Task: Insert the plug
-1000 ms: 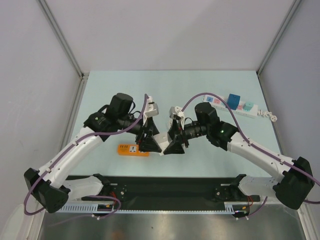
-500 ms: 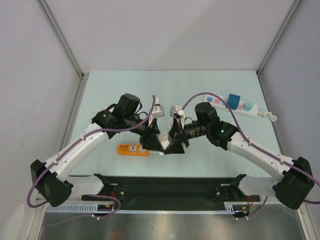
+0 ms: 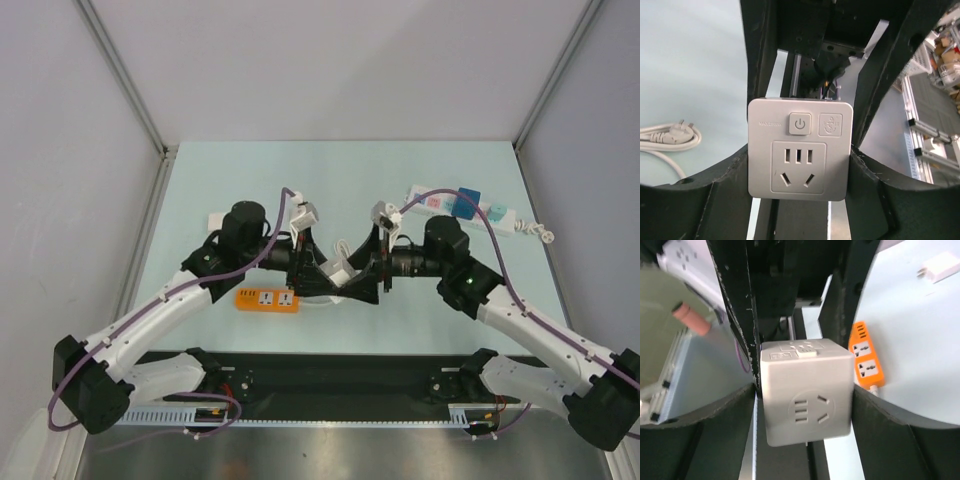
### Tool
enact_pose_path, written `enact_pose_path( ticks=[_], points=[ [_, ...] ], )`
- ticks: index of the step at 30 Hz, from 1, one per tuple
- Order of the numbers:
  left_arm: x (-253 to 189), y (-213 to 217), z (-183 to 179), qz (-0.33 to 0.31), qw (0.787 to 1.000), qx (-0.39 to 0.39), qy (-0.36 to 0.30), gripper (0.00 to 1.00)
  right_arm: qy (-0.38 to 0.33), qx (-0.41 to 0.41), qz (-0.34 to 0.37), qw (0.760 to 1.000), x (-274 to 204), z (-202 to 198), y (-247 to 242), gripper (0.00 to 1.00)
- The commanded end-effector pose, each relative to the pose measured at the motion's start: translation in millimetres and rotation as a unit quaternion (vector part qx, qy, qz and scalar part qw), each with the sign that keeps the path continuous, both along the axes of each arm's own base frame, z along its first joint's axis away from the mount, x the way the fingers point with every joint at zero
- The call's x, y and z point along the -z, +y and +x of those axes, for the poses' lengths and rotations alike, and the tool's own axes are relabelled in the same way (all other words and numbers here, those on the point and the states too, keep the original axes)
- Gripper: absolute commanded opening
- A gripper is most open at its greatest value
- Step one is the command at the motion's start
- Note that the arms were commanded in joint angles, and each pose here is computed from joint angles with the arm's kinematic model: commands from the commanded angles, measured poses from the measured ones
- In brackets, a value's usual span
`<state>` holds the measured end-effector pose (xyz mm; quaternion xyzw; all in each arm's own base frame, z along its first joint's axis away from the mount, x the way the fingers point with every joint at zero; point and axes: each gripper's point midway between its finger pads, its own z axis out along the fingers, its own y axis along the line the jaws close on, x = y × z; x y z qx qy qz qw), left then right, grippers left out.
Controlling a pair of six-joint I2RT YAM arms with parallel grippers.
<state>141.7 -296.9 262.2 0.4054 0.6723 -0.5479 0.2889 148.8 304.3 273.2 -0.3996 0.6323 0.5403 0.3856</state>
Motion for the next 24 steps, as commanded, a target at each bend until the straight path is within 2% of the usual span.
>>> enact_pose_path(
  ticks=[1, 3, 8, 11, 12, 13, 14, 15, 16, 17, 18, 20, 21, 24],
  points=[
    [-39, -7, 1, -0.083, 0.996, -0.018, 0.001, 0.00, -0.033, 0.074, 0.107, 0.991, -61, 26, -14, 0.79],
    [-43, -7, 3, -0.095, 0.995, -0.025, 0.002, 0.00, -0.031, 0.074, 0.136, 0.987, -70, 28, -20, 0.78],
    [-55, -6, -1, -0.119, 0.992, -0.030, 0.001, 0.00, -0.011, 0.085, 0.155, 0.984, -75, 36, -31, 0.66],
    [-61, -4, 5, -0.126, 0.990, -0.055, -0.004, 0.00, -0.006, 0.164, 0.159, 0.974, -79, 62, -44, 0.69],
    [-62, -3, 8, -0.124, 0.990, -0.067, -0.008, 0.01, 0.022, 0.267, 0.144, 0.952, -68, 95, -59, 0.71],
    [-60, -2, 12, -0.120, 0.989, -0.080, -0.014, 0.01, 0.027, 0.332, 0.137, 0.933, -74, 114, -73, 0.72],
    [-50, 1, 29, -0.096, 0.987, -0.130, -0.020, 0.00, 0.040, 0.395, 0.116, 0.910, -68, 132, -87, 0.73],
    [-52, 4, 39, -0.086, 0.983, -0.159, -0.028, 0.00, 0.075, 0.504, 0.059, 0.859, -35, 156, -120, 0.74],
    [-49, 6, 47, -0.074, 0.980, -0.183, -0.032, 0.00, 0.083, 0.552, 0.038, 0.829, -28, 166, -138, 0.76],
    [-39, 11, 54, -0.045, 0.977, -0.209, -0.022, 0.00, 0.087, 0.587, 0.022, 0.805, -27, 179, -151, 0.77],
    [-34, 16, 69, -0.028, 0.968, -0.249, -0.022, 0.00, 0.086, 0.635, -0.011, 0.768, -15, 188, -178, 0.78],
    [-23, 21, 76, 0.003, 0.960, -0.279, -0.022, 0.01, 0.079, 0.677, -0.032, 0.731, -15, 202, -202, 0.79],
    [-24, 27, 87, 0.014, 0.949, -0.312, -0.035, 0.00, 0.081, 0.708, -0.059, 0.699, -2, 213, -225, 0.80],
    [-16, 36, 93, 0.050, 0.935, -0.346, -0.058, 0.00, 0.082, 0.734, -0.109, 0.665, 17, 233, -252, 0.83]
  ],
)
